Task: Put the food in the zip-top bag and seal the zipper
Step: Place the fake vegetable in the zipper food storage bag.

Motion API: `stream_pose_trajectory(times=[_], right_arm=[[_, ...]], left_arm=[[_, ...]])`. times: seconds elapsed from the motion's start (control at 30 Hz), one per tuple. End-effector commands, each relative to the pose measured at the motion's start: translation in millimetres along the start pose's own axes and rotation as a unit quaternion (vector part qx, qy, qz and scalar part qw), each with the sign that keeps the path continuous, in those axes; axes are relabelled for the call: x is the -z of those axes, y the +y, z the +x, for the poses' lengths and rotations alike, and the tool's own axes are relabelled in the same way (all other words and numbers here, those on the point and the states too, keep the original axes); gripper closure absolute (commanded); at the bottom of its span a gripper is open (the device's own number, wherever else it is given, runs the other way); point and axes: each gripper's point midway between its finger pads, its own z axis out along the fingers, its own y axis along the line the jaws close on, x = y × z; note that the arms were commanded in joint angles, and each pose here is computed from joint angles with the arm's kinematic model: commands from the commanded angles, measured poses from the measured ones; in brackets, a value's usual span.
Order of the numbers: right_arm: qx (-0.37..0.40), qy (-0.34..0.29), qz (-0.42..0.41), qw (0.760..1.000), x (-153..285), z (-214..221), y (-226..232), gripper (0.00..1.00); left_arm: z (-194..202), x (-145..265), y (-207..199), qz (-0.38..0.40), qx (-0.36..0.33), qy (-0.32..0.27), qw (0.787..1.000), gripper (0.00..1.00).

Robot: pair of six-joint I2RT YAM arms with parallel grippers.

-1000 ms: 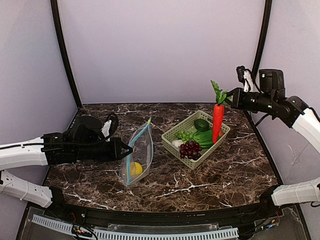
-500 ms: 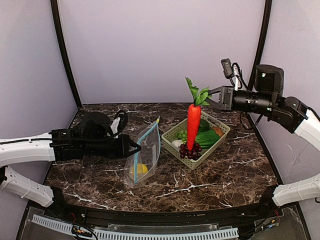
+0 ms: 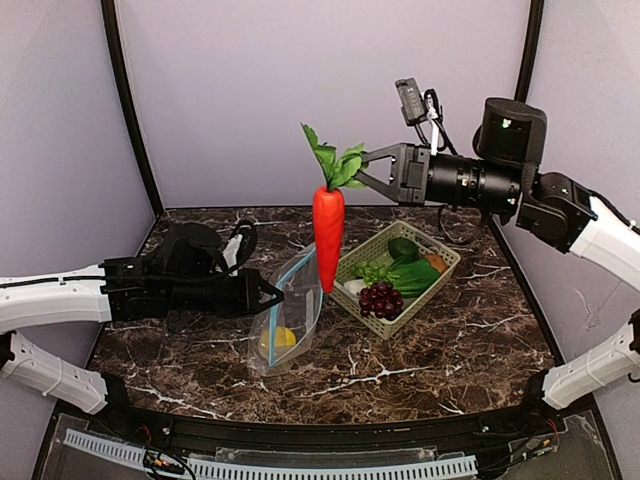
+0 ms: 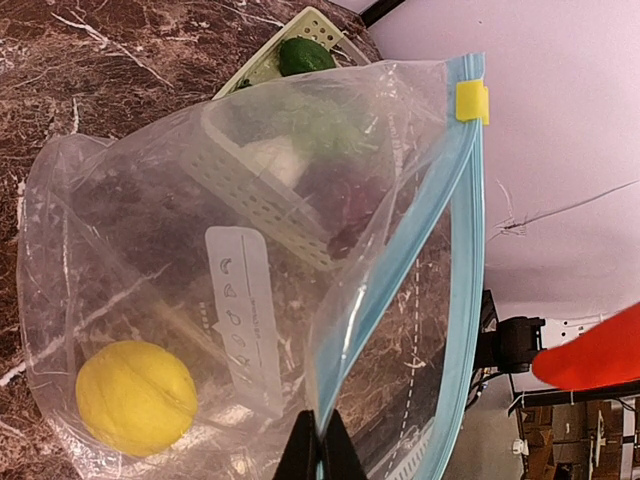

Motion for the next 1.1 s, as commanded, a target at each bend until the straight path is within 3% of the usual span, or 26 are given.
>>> stream_pose_trajectory(times=[0.0,0.17,0.37,0.63,0.83,1.07], right_arm=[[0.022,-0.024,-0.039,0.999,-16.7,-14.7,26.5,1.00],[0.029,-0.009,-0.046,0.998,-40.9,4.3,29.2,1.00],[0.036,0.032,-0.025,0.999,-61.4,60.2,5.9,1.00],[0.058,0.109,0.024,0.992,-52.1,126.5,-12.7,1.00],[0.069,0.172,0.106,0.977,-55.5,171.7,-42.2,1.00],[0.045,0.218,0.220,0.950,-66.8,195.6,-83.6,1.00]], left_arm=[[-8.5,2.9,-10.1,0.012,-0.005,-0.005,1.000,0.99],[-10.6,5.0,-11.9,0.015,-0.007,-0.009,1.000,0.99],[-13.7,8.9,-15.2,0.020,-0.009,-0.016,1.000,0.99],[-15.0,16.6,-9.4,0.011,-0.010,-0.027,1.000,0.99],[-14.1,17.5,-9.5,0.013,-0.009,-0.026,1.000,0.99],[-13.0,16.9,-10.0,0.015,-0.009,-0.022,1.000,0.99]])
